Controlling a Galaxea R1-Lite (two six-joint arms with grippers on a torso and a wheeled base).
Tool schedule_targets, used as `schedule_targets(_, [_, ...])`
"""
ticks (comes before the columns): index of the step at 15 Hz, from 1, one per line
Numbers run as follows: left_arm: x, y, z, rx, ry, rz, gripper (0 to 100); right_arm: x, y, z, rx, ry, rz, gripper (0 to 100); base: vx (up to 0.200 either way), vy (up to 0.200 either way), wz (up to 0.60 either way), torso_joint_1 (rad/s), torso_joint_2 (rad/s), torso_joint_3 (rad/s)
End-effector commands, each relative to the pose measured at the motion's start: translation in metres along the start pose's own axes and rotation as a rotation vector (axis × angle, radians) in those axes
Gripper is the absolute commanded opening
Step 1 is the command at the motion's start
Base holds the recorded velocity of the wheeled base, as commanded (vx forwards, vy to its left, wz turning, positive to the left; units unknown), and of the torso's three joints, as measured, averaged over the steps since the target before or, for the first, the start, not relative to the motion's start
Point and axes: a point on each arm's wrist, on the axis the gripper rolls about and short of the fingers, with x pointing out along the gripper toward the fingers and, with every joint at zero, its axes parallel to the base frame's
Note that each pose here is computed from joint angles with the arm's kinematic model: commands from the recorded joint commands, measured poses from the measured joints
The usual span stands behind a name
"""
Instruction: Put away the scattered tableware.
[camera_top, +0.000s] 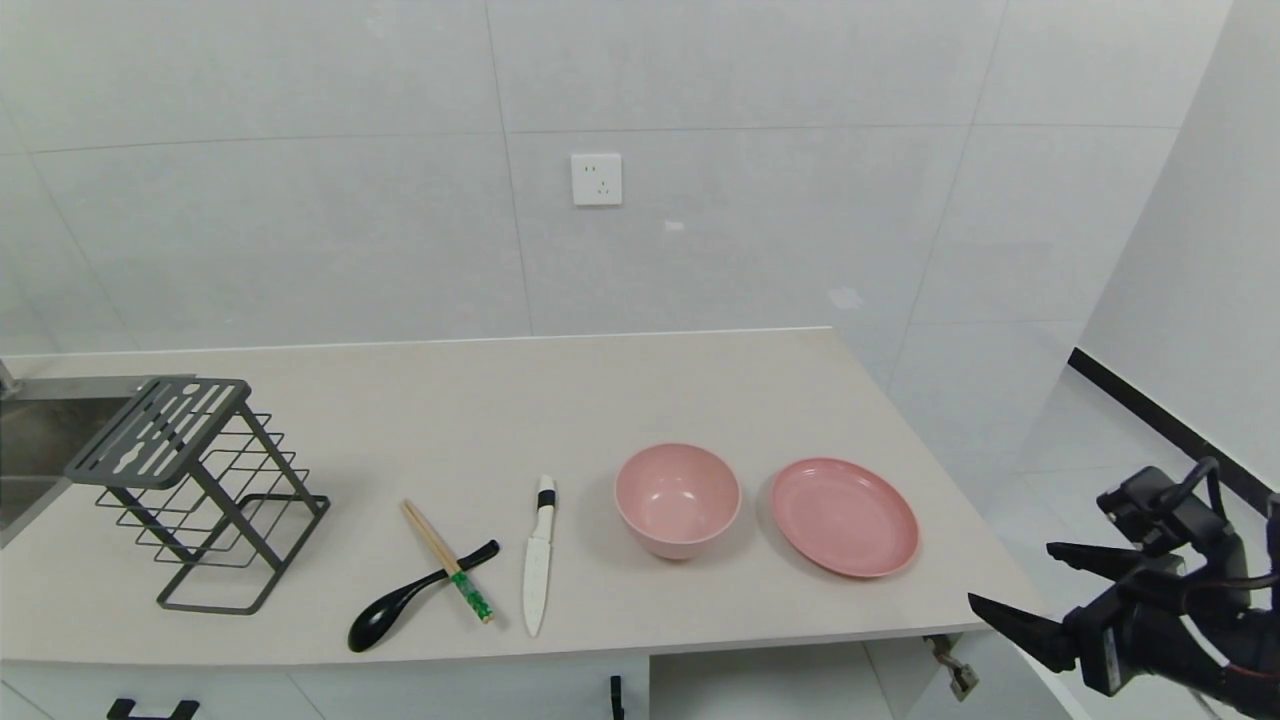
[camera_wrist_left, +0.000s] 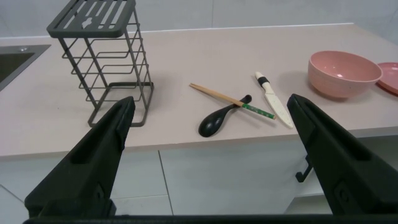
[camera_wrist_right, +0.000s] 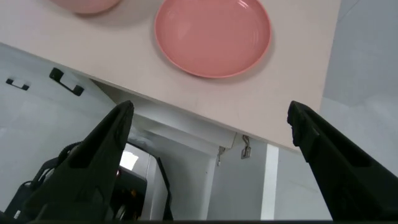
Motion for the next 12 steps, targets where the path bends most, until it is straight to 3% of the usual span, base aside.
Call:
schedule_targets(1, [0.000,0.000,0.000,0.000,0.001,0.000,100,0.012,-0.002,-0.007,0.014,0.065,0.013,100,0.000,0.000,0.00,0.000,0.00,0.000])
schedule_targets(12, [0.000,0.000,0.000,0.000,0.001,0.001,100,0.092,-0.030,0.020,0.017,0.068,0.012,100,0.000,0.000,0.00,0.000,0.00,0.000])
